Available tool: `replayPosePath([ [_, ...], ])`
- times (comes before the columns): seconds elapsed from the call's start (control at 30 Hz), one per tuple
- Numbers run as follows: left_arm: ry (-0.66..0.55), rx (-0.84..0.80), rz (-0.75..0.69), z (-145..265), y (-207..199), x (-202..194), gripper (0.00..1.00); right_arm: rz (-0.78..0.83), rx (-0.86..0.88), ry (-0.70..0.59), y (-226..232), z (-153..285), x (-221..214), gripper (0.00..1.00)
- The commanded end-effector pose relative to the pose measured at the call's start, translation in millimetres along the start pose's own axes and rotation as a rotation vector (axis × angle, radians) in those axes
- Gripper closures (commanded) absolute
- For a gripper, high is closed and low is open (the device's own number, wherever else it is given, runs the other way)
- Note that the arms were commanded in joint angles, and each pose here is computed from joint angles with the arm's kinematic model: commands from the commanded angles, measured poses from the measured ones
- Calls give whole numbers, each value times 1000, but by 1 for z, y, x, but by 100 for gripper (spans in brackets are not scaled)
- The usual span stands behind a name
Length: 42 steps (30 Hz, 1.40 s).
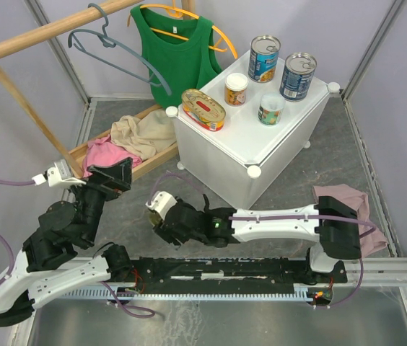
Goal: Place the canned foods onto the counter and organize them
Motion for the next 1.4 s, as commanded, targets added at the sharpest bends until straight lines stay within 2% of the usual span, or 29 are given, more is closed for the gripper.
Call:
replayPosePath([
  [0.0,-25,-1,31,-1,-2,5,1,-48,20,-175,-5,44,43,99],
  [0.8,1,-9,26,-5,-10,-2,1,-46,23,-350,-38,172,100,99],
  [1.37,23,-18,13,-10,-19,-10,1,-19,-159,-540,-89,261,136,99],
])
Point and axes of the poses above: each gripper's point midway between its finger pads, its own z axis back along the fingers, its own y axis along the line the jaws close on, x = y × z, the point moved 5 cm from there along z, back along the fingers, and after that the axes turned 2 degrees about -z, right-handed, at the moved point
